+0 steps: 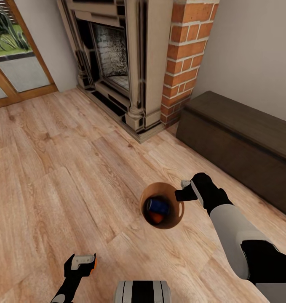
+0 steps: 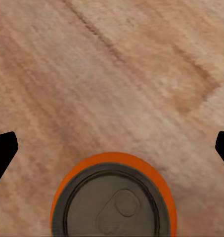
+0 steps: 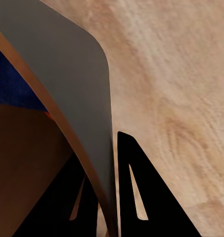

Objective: Put the three can of soda from the living room inside the tash can in the kitchen.

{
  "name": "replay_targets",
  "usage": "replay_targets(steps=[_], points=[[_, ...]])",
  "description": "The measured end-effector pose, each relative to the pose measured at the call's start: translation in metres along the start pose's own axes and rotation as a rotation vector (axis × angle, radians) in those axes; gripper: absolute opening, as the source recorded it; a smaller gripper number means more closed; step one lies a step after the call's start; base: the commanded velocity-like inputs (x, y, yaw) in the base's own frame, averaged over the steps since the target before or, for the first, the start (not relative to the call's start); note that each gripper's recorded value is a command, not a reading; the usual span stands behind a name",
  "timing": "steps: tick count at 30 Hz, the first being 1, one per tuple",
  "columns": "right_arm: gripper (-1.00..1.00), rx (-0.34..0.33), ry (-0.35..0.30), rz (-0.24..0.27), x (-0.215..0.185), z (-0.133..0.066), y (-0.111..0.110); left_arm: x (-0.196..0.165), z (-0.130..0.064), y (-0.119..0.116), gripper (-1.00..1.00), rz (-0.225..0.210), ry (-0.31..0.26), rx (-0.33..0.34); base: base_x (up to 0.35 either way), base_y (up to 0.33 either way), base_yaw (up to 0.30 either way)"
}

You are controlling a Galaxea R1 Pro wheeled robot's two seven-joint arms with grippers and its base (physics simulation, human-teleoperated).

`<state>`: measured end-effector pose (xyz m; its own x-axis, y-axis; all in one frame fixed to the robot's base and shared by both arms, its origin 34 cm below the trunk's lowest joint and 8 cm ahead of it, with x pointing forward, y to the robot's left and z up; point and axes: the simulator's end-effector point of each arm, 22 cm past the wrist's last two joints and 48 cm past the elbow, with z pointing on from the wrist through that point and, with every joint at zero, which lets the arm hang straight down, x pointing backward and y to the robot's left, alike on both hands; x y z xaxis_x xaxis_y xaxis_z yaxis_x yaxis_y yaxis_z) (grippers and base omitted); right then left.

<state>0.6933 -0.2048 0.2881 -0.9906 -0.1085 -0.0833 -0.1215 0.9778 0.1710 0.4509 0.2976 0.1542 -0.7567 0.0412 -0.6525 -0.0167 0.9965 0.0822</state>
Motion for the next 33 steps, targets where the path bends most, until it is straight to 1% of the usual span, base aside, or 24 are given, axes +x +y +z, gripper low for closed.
replay_targets(steps=[3,8,14,22,30,33], points=[[-1.0,-0.005,-0.001,0.003,-0.0003,-0.0002,0.0006,0.0004,-0.0002,0.0008,1.0,0.0,0.001,-0.001,-0.077,0.0,0.0],[-1.0,0.003,0.0,0.001,0.0003,-0.0002,-0.0023,0.0007,-0.0002,0.0013,1.0,0.001,0.002,-0.003,-0.225,0.0,0.0],[-1.0,0.004,0.001,0.002,0.0009,0.0,-0.0032,0.0006,-0.0003,0.0011,1.0,0.0,0.001,-0.004,-0.039,0.0,0.0],[-1.0,0.002,0.002,0.002,0.0013,0.0003,-0.0024,0.0008,-0.0002,0.0013,1.0,0.002,0.002,-0.003,-0.201,0.0,0.0],[-1.0,-0.003,0.002,0.003,0.001,0.0004,-0.0002,0.0006,-0.0002,0.0014,1.0,-0.001,0.001,-0.006,-0.033,0.0,0.0],[-1.0,0.0,0.002,0.0,0.0013,0.0006,-0.0007,0.0011,-0.0003,0.0014,1.0,0.0,0.003,-0.006,0.081,0.0,0.0]])
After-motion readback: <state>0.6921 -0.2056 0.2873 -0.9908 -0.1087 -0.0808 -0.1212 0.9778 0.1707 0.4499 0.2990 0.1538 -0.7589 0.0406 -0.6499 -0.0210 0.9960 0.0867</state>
